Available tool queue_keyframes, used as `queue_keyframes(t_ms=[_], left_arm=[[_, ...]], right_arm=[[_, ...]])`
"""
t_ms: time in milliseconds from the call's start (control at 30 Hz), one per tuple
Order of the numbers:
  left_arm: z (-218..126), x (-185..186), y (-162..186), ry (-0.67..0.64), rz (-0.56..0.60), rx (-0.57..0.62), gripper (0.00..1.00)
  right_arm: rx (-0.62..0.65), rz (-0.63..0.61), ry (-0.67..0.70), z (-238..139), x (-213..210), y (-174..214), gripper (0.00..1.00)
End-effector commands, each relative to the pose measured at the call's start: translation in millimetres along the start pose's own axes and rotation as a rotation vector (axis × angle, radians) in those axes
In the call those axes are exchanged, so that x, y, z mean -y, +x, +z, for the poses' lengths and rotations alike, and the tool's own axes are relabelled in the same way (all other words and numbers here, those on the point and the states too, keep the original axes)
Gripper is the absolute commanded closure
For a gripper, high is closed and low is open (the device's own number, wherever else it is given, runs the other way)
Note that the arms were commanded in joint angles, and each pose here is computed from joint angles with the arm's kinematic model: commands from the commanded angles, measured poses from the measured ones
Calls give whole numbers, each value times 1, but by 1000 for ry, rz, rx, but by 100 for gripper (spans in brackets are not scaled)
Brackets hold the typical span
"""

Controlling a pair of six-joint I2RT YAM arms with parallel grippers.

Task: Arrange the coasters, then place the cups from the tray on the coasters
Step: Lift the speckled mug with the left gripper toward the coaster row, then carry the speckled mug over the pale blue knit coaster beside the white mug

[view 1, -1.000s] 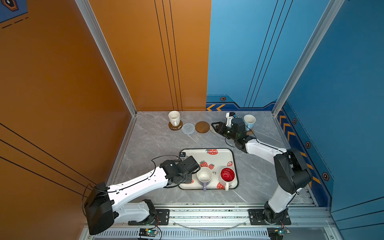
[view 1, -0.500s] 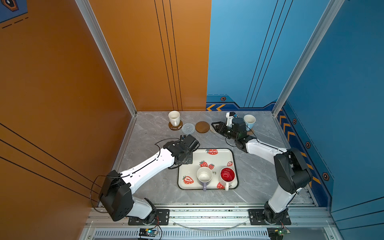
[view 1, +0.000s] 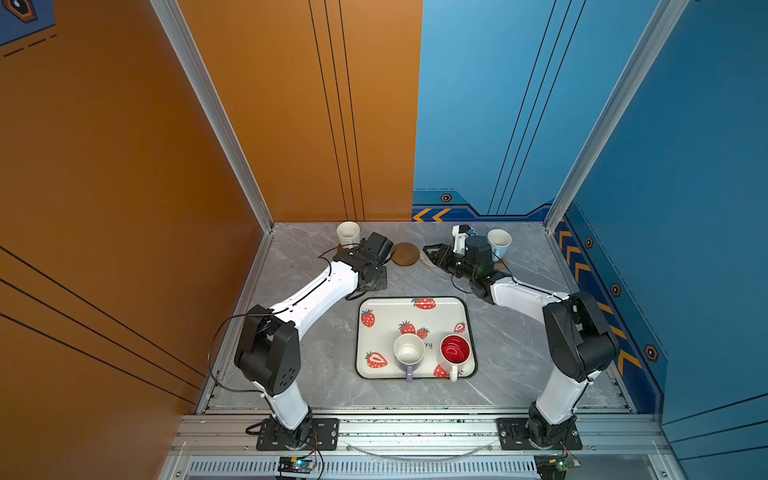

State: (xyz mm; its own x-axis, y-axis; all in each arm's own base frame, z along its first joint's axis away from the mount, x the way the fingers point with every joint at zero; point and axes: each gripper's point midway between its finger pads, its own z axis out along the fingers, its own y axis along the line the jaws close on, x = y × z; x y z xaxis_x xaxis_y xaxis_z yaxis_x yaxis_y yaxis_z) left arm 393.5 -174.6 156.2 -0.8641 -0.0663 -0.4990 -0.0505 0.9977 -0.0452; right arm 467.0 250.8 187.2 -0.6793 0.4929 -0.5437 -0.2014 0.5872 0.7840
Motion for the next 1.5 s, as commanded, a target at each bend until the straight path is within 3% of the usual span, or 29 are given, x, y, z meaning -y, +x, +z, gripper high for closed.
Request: queue_keyframes(t_ms=[0, 667, 1467], left_arm=[[-10, 15, -51, 65, -5, 124, 100], [54, 25, -98, 55, 21, 107, 100], [101, 4, -98, 1, -24, 54, 100]], right_arm=[[13, 1, -32, -3, -4, -7, 57], [21, 35, -19, -7, 15, -14, 57], [21, 46, -18, -6, 16, -15, 59]])
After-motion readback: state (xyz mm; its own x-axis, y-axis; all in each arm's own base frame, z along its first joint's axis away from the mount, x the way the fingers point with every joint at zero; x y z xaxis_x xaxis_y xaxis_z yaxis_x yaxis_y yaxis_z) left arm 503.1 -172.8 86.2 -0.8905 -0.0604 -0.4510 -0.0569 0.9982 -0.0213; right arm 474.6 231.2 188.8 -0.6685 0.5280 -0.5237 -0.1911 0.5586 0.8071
